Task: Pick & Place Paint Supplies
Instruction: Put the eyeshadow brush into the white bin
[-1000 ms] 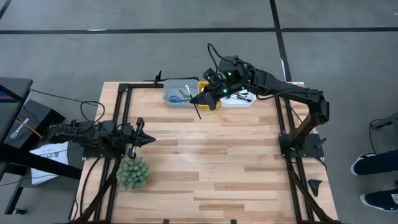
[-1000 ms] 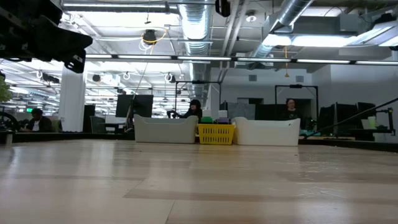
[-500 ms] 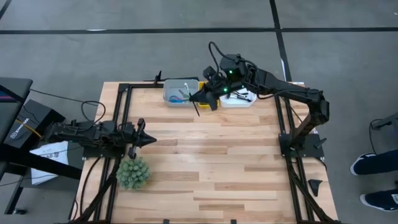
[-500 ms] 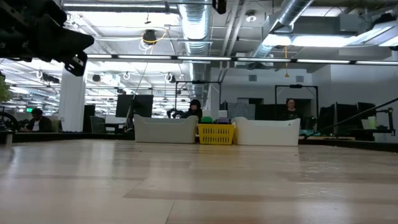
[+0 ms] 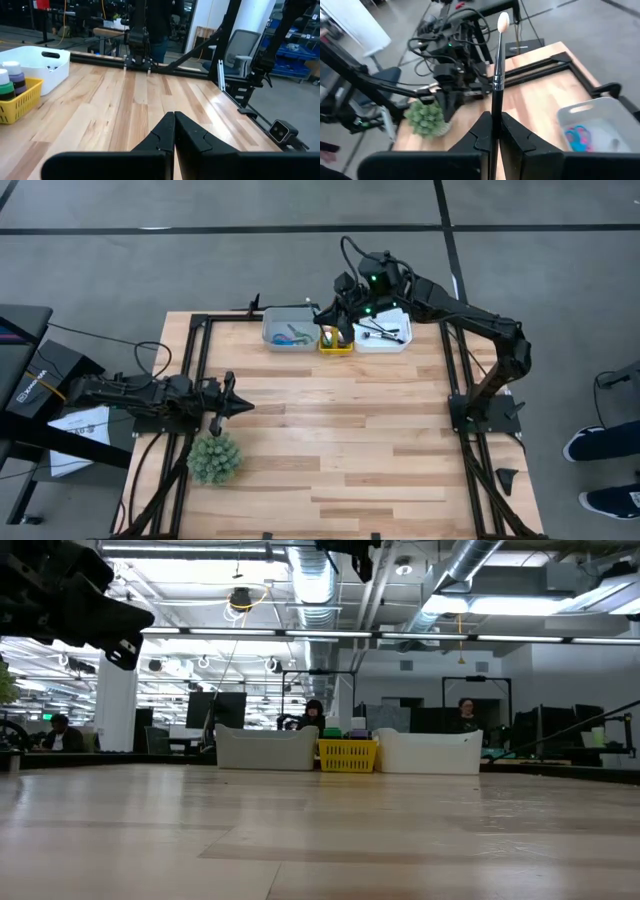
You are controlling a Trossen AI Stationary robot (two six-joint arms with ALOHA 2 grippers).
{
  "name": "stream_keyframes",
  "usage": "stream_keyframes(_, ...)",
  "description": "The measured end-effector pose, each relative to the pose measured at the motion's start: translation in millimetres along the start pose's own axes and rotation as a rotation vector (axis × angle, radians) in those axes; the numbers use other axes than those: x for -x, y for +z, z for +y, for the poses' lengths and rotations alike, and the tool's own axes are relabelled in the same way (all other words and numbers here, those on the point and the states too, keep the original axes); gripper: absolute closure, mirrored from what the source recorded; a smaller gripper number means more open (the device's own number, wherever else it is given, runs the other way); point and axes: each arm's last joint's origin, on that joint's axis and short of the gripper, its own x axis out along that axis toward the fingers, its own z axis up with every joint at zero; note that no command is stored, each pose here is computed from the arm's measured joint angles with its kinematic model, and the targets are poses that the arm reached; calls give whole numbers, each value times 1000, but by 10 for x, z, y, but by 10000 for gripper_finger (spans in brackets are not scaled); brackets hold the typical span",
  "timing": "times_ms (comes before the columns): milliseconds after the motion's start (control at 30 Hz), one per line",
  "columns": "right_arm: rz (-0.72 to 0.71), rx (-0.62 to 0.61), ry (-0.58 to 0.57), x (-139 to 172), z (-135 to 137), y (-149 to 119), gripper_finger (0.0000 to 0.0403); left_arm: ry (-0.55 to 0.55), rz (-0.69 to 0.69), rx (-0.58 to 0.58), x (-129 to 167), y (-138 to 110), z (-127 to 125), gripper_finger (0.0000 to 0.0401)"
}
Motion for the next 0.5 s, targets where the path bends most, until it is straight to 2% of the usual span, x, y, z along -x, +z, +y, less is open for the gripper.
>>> stream_keyframes(200, 17, 73, -43, 71, -156, -3, 390, 4, 17, 0, -12, -15, 3, 401)
stream_keyframes(367, 128, 118, -88, 173, -344, -103, 390, 4, 17, 0, -12, -14, 3, 401)
stream_keyframes(500, 201, 160, -71, 265, -469, -171, 390, 5, 16, 0, -12, -14, 3, 401)
